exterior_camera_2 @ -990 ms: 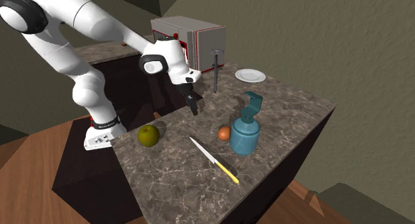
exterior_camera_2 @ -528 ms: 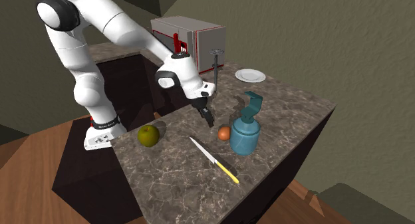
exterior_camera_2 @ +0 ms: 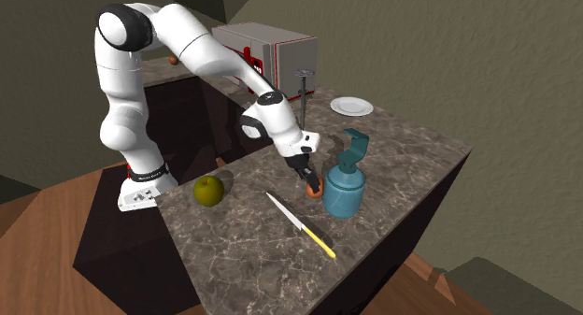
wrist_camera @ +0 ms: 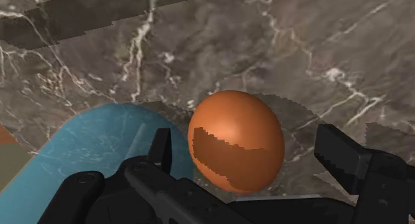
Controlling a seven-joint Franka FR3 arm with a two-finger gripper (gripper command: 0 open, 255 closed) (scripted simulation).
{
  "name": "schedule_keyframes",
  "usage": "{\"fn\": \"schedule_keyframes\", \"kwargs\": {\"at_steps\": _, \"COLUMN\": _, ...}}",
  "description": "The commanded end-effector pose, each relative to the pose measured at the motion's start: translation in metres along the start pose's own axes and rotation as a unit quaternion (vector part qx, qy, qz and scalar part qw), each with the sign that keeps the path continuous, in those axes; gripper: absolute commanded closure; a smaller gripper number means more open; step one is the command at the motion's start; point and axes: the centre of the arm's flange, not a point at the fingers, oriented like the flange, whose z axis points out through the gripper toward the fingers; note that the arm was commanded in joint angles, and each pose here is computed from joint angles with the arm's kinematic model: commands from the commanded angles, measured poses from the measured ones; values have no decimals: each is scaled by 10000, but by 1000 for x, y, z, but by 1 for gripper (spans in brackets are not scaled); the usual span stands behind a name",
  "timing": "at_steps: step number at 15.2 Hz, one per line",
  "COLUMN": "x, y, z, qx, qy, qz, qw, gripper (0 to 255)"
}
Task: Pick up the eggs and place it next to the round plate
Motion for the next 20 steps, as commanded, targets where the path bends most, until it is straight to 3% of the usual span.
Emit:
{"fn": "schedule_keyframes", "kwargs": {"at_steps": 1, "x": 0, "y": 0, "z": 11, "qx": 1, "qy": 9, "qz": 1, "qw": 10000, "gripper": 0}}
{"fn": "schedule_keyframes", "kwargs": {"at_steps": 4, "x": 0, "y": 0, "z": 30, "qx": 1, "qy": 9, "qz": 1, "qw": 10000, "gripper": 0}}
{"fn": "schedule_keyframes", "kwargs": {"at_steps": 12, "x": 0, "y": 0, "z": 30, "qx": 1, "qy": 9, "qz": 1, "qw": 10000, "gripper": 0}}
{"fn": "schedule_keyframes", "kwargs": {"at_steps": 13, "x": 0, "y": 0, "z": 30, "qx": 1, "qy": 9, "qz": 1, "qw": 10000, "gripper": 255}}
{"fn": "schedule_keyframes", "kwargs": {"at_steps": 20, "x": 0, "y": 0, "z": 30, "qx": 1, "qy": 9, "qz": 1, "qw": 10000, "gripper": 255}}
